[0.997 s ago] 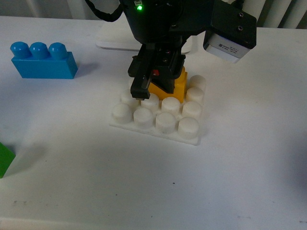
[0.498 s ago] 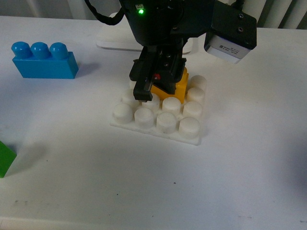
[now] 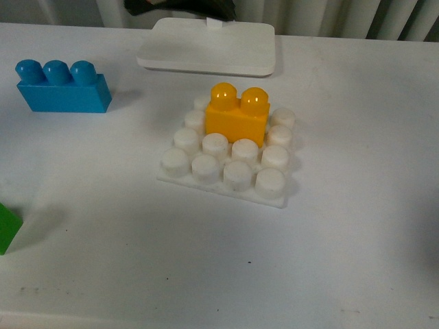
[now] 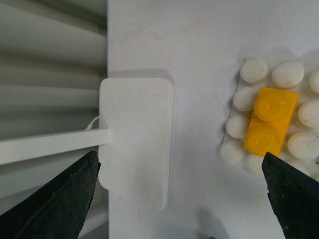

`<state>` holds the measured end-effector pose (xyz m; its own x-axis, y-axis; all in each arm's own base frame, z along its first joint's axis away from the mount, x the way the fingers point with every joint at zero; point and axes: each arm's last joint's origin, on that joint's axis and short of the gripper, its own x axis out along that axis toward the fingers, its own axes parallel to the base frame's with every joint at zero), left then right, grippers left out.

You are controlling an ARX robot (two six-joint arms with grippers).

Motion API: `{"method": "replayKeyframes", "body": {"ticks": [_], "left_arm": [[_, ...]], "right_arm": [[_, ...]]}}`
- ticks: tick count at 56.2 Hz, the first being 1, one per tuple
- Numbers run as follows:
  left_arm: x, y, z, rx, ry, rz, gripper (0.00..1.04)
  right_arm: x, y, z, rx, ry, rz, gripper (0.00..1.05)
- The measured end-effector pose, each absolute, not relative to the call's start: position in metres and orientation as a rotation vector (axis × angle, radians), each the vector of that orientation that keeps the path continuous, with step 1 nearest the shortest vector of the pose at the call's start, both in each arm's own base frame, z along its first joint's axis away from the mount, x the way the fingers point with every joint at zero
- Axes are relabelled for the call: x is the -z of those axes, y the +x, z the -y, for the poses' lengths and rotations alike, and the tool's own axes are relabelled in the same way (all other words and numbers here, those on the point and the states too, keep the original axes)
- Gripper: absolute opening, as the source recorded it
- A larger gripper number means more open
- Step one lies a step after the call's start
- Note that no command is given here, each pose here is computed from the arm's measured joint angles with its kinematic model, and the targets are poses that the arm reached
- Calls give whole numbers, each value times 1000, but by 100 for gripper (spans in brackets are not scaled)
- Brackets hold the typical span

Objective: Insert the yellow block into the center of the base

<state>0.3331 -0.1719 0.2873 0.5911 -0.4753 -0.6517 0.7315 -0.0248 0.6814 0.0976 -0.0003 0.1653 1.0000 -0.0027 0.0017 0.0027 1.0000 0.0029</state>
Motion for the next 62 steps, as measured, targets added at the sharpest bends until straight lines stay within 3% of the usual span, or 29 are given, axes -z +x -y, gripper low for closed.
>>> {"method": "replayKeyframes", "body": {"ticks": [14, 19, 41, 55, 62], "left_arm": [[-293, 275, 114, 704, 1046, -87, 98], [-293, 236, 85, 522, 864, 2, 98], [-232, 130, 27, -11, 239, -84, 98], [-222, 119, 20, -58, 38, -91, 98], [-217, 117, 17, 11, 13, -7, 78]], "right_arm": [[-165, 98, 0, 3, 3, 2, 96], [-165, 98, 0, 3, 3, 2, 96], [-165, 98, 0, 3, 3, 2, 96], [-165, 98, 0, 3, 2, 2, 96], [-165, 98, 0, 3, 3, 2, 96]]}}
